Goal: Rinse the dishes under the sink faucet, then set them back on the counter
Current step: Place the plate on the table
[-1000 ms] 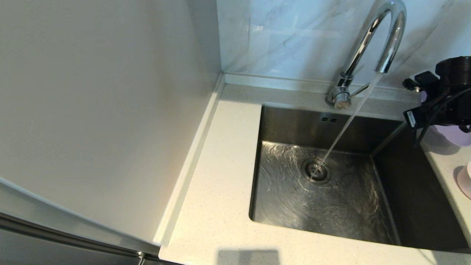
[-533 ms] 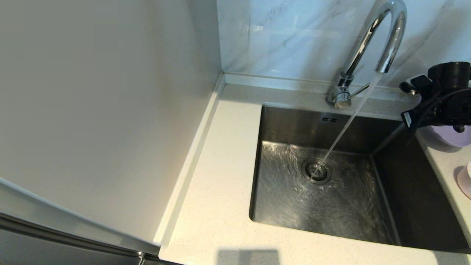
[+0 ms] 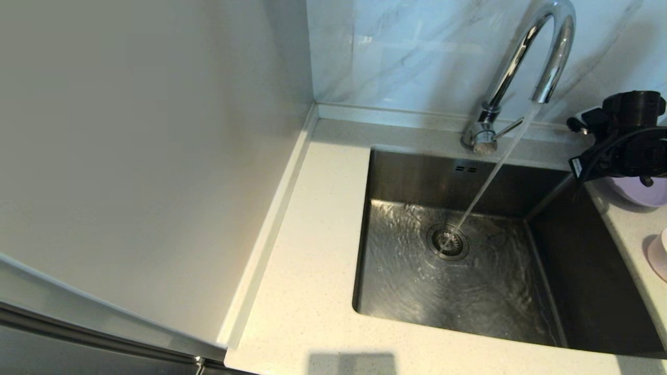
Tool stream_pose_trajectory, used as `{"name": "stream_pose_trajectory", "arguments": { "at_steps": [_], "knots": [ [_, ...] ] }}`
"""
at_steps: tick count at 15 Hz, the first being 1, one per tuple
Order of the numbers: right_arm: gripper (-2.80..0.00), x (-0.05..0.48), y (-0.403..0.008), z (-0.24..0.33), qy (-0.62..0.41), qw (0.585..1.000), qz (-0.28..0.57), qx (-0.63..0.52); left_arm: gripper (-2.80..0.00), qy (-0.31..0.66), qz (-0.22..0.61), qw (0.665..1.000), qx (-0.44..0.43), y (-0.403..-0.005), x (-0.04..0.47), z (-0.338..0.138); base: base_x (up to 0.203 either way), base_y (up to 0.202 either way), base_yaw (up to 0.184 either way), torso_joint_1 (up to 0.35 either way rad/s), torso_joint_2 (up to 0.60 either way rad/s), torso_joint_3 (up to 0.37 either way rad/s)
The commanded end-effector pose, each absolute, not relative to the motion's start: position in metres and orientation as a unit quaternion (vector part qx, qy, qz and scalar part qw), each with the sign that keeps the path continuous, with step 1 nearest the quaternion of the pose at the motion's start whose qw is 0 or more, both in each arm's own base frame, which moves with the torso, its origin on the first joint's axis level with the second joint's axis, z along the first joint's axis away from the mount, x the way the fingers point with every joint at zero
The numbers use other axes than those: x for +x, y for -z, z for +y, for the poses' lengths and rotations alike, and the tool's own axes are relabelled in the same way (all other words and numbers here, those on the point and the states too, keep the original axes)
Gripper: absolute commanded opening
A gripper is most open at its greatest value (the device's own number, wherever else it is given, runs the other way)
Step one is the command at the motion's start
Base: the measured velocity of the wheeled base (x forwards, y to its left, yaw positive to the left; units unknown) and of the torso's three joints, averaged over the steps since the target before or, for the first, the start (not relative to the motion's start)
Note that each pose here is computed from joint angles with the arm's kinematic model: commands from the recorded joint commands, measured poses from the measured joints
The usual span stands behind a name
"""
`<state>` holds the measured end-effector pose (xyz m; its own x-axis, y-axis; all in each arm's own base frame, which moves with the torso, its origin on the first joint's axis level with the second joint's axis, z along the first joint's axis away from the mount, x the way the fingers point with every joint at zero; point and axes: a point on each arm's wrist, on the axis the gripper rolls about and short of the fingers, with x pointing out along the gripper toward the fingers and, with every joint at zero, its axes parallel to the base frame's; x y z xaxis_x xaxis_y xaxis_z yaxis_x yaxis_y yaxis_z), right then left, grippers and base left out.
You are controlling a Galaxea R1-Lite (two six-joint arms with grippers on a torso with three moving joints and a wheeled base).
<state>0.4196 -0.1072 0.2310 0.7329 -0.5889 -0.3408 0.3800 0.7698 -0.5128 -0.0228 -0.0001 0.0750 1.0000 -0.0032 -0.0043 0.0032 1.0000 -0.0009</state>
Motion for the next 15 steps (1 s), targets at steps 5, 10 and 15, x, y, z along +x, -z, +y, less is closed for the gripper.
{"name": "stream_pose_trajectory", "arguments": {
  "at_steps": [5, 10, 15],
  "knots": [
    [0.00, 0.424, -0.224, -0.110, 0.277, 0.902, 0.257, -0.209, -2.80, 0.002, 0.002, 1.000, -0.001, -0.075, -0.023, 0.000, 0.000, 0.000, 0.000, 0.000, 0.00, 0.000],
    [0.00, 0.424, -0.225, -0.111, 0.282, 0.901, 0.255, -0.208, -2.80, 0.002, 0.002, 1.000, -0.001, -0.075, -0.023, 0.000, 0.000, 0.000, 0.000, 0.000, 0.00, 0.000],
    [0.00, 0.397, -0.258, -0.103, 0.291, 0.912, 0.228, -0.179, -2.80, 0.002, 0.002, 1.000, -0.001, -0.075, -0.023, 0.000, 0.000, 0.000, 0.000, 0.000, 0.00, 0.000]
  ]
}}
